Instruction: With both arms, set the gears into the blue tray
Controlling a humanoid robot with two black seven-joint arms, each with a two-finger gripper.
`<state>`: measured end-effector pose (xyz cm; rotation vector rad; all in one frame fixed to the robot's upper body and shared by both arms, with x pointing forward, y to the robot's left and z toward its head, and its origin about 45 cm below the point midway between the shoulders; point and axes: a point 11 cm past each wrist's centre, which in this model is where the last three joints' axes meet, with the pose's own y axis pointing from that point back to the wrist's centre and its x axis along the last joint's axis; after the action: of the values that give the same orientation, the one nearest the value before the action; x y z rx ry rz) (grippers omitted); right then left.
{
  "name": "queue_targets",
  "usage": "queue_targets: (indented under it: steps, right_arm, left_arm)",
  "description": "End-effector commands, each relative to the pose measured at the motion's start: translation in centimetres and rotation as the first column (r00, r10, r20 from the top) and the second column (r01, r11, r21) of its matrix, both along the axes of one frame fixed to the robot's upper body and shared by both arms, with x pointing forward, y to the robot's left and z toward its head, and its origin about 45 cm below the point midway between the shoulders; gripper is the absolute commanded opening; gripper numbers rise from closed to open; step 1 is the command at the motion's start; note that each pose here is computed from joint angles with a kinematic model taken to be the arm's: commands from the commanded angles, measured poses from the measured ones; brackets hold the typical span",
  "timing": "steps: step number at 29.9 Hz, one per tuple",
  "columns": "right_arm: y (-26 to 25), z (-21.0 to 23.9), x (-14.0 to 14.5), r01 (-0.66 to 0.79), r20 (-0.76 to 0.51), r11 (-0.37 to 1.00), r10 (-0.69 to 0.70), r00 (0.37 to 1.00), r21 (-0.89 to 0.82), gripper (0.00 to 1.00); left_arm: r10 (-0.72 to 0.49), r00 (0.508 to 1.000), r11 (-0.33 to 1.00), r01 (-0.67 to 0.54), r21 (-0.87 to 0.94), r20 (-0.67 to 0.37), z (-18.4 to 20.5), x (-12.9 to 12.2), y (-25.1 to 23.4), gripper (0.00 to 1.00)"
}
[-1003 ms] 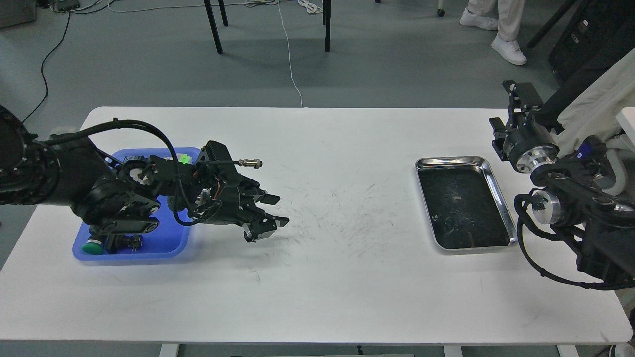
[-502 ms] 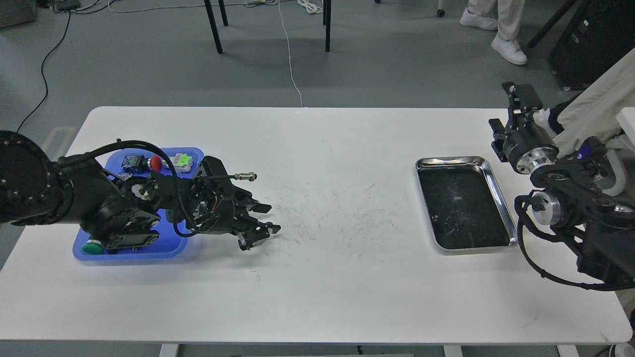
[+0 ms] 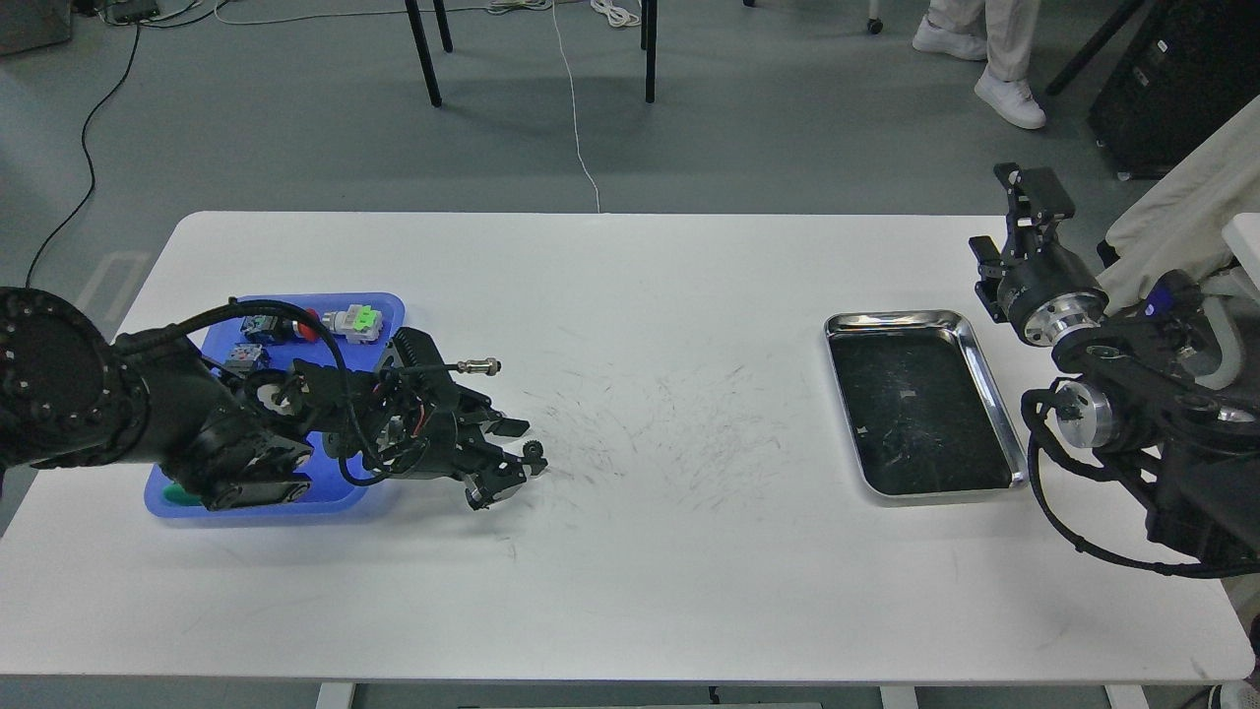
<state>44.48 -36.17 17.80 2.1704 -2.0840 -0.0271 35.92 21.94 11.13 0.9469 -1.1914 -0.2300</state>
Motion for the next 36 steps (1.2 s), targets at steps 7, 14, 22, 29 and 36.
queue_targets:
  steps: [7, 14, 22, 29, 36]
  right_arm:
    - [0.0, -0.3, -0.2, -0.004, -0.005, 1.0, 0.004, 1.0, -0.008, 0.96]
    - [-0.2, -0.4, -0.2, -0.004, -0.007, 1.0, 0.004, 1.0, -0.02, 0.96]
    - [-0.2, -0.4, -0.3, -0.005, -0.008, 1.0, 0.005, 1.0, -0.022, 0.96]
    - [0.2, -0.9, -0.4, -0.027, -0.024, 0.999, 0.026, 0.999, -0.042, 0.96]
    - [0.2, -1.0, -0.5, -0.028, -0.028, 0.998, 0.027, 0.999, -0.048, 0.96]
  left_arm:
    - [0.0, 1.0, 1.0, 0.0, 0.005, 0.012, 0.1, 0.3, 0.1, 0.36]
    - [-0.004, 1.0, 1.0, 0.004, -0.001, 0.012, 0.2, 0.3, -0.2, 0.31]
    - [-0.011, 1.0, 1.0, 0.011, -0.023, 0.016, 0.1, 0.3, -1.1, 0.24]
    - [-0.013, 1.0, 1.0, 0.013, -0.024, 0.013, 0.0, 0.1, -1.1, 0.21]
    - [0.046, 0.998, 0.999, -0.045, -0.019, 0.041, 1.1, 1.0, 1.5, 0.16]
